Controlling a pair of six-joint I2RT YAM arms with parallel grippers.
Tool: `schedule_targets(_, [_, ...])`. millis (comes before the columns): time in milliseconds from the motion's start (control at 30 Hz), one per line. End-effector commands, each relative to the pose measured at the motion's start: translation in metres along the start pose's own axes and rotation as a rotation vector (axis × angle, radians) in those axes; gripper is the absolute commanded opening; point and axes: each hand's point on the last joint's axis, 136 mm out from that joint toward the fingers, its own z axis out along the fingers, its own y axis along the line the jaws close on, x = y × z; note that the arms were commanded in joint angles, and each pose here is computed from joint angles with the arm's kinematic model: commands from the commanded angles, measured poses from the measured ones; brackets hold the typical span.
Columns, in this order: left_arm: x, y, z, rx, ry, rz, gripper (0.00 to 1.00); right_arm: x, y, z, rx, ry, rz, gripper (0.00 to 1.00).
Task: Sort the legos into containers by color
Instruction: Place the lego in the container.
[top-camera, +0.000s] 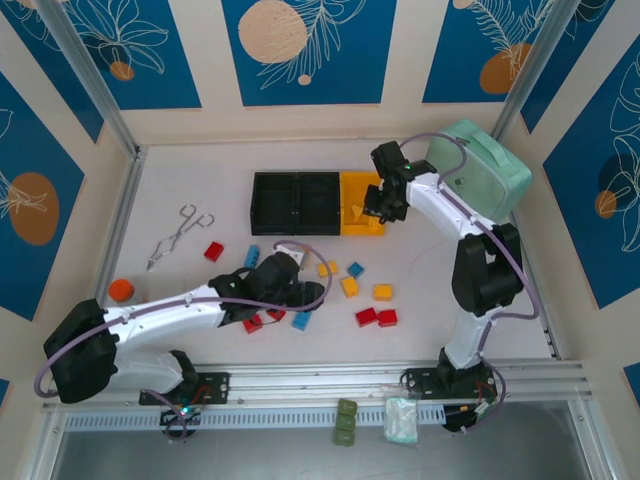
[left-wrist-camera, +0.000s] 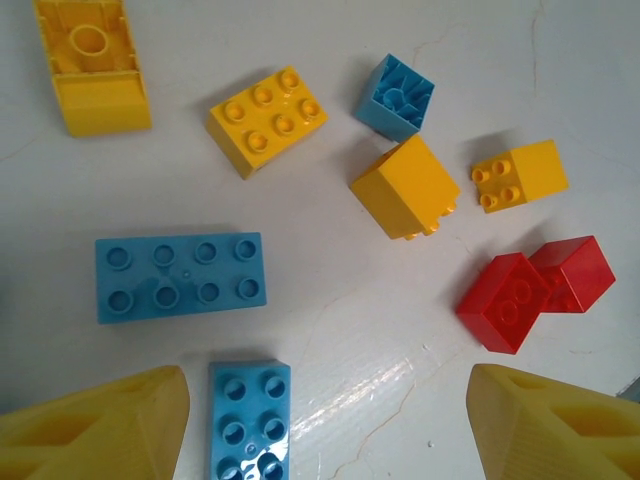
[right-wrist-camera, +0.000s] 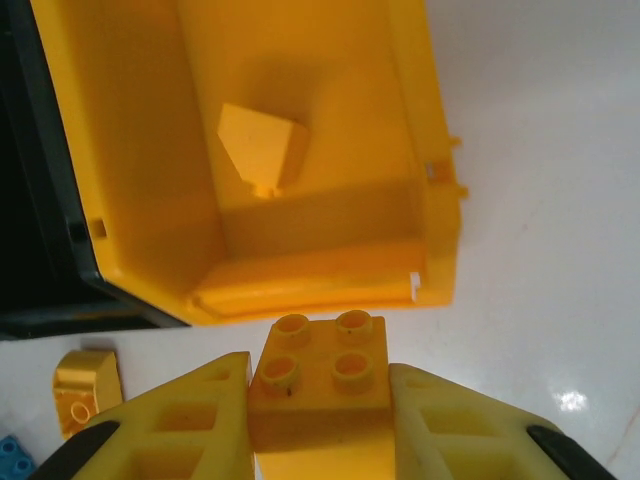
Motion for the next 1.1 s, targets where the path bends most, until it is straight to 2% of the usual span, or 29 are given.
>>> schedule_targets(0, [0.002, 0.012, -0.005, -0.04, -0.01, -0.023, 0.73, -0.004, 0.005, 0.004, 0.024, 0.024, -0.035, 0.25])
schedule_targets(633, [0.0, 0.016, -0.007, -0.054, -0.01, -0.031, 0.73, -0.027, 0.008, 0.043, 0.108, 0.045, -0.051, 0.27])
schedule_targets(767, [0.001, 0.017, -0.007, -0.059, -0.01, -0.034, 0.73, -0.028, 0.008, 0.046, 0.118, 0.049, -0.05, 0.34])
schedule_targets(900, [0.001, 0.019, -0.009, -0.063, -0.014, -0.04, 0.73, -0.03, 0.01, 0.043, 0.125, 0.042, -0.051, 0.49])
schedule_targets(1067, [0.0, 0.022, -0.012, -0.075, -0.027, -0.05, 0.73, -0.033, 0.02, 0.024, 0.1, 0.005, -0.068, 0.53])
